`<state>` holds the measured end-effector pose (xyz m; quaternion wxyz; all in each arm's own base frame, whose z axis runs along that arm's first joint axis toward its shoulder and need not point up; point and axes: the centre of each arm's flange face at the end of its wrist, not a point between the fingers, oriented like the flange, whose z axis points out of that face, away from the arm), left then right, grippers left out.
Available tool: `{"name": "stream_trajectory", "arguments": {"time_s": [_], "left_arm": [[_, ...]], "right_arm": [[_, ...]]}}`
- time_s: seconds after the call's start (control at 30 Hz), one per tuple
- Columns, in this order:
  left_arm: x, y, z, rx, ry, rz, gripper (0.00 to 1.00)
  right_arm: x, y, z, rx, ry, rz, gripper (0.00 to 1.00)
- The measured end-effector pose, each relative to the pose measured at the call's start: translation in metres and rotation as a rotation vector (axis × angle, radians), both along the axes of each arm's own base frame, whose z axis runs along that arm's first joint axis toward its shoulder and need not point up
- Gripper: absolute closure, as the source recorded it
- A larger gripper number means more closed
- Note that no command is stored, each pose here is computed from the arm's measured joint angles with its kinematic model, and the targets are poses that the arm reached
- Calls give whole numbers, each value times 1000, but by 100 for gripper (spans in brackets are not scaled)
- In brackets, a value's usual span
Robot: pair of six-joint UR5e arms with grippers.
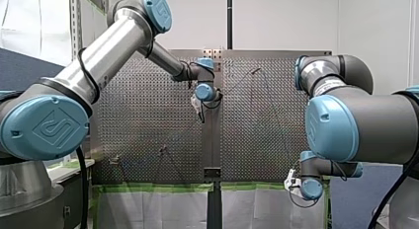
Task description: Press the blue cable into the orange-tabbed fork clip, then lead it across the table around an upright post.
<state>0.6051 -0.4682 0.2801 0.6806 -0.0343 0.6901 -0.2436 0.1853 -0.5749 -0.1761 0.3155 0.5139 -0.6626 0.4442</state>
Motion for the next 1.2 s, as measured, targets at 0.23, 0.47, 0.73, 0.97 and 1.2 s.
{"name": "stream_trajectory", "arguments": {"time_s": [0.23,0.47,0.73,0.97,1.2], "left_arm": [[0,0,0,0,0,2,14],[0,0,0,0,0,3,14],[0,0,0,1,1,3,14],[-1,-1,0,1,2,2,14],[-2,-3,0,1,2,-2,14]], "right_arm": [[-5,-13,3,-23,-1,-10,100],[-11,-30,8,-53,-2,-21,100],[-18,-38,-11,-42,-2,-33,100],[-24,-39,-24,-34,-1,-44,100],[-26,-40,-33,-27,-3,-43,100]]}}
